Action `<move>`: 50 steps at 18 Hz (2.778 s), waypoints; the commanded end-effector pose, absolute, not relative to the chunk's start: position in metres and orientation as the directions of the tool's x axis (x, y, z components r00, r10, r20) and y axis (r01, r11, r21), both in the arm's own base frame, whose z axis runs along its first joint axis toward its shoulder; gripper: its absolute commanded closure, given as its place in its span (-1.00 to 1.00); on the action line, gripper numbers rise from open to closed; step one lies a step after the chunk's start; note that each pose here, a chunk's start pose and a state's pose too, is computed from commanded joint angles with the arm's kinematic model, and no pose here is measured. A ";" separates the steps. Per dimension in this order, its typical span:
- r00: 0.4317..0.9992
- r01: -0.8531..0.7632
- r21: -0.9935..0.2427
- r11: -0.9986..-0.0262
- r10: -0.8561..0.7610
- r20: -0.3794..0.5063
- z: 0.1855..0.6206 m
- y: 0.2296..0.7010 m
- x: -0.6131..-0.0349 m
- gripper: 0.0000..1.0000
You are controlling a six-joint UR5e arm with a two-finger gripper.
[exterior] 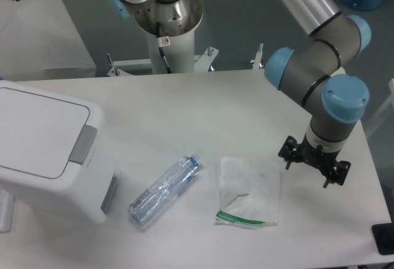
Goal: Open the trash can
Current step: 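Move the open gripper up and over toward the white trash can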
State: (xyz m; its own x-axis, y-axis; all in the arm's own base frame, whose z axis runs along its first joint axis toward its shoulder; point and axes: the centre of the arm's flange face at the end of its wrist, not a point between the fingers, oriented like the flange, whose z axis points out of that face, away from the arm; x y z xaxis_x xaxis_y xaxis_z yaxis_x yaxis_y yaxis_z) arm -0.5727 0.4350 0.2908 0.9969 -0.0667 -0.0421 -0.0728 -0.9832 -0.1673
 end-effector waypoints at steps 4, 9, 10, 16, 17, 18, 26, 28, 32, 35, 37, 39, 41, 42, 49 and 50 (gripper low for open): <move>0.996 0.090 -0.286 -0.954 0.088 0.019 0.317 0.447 -0.559 -1.00; 0.966 0.256 -0.407 -0.877 0.226 0.123 0.353 0.459 -0.547 -1.00; 0.959 0.282 -0.437 -0.854 0.245 0.141 0.360 0.464 -0.544 -1.00; 0.920 0.389 -0.524 -0.757 0.294 0.259 0.390 0.482 -0.528 -1.00; 0.916 0.399 -0.522 -0.754 0.298 0.269 0.391 0.487 -0.523 -1.00; 0.913 0.406 -0.523 -0.749 0.300 0.278 0.395 0.492 -0.518 -1.00; 0.834 0.551 -0.542 -0.635 0.399 0.380 0.456 0.513 -0.500 -1.00; 0.835 0.550 -0.552 -0.627 0.383 0.396 0.464 0.518 -0.493 -1.00; 0.842 0.535 -0.587 -0.607 0.326 0.430 0.487 0.524 -0.476 -1.00; 0.824 0.562 -0.584 -0.585 0.333 0.459 0.502 0.524 -0.466 -1.00; 0.813 0.577 -0.587 -0.568 0.330 0.480 0.514 0.522 -0.458 -1.00; 0.810 0.580 -0.588 -0.564 0.323 0.489 0.524 0.525 -0.445 -1.00; 0.814 0.572 -0.585 -0.576 0.309 0.492 0.527 0.531 -0.426 -1.00; 0.818 0.565 -0.588 -0.579 0.301 0.491 0.532 0.530 -0.415 -1.00; 0.839 0.516 -0.571 -0.639 0.239 0.490 0.526 0.540 -0.342 -1.00; 0.840 0.508 -0.566 -0.650 0.228 0.492 0.523 0.542 -0.330 -1.00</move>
State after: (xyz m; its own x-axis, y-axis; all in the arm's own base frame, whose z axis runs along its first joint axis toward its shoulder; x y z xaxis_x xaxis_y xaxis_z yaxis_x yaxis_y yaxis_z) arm -0.3297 0.5421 0.5229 0.8400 0.2275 0.4925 0.5077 -0.6496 -0.5659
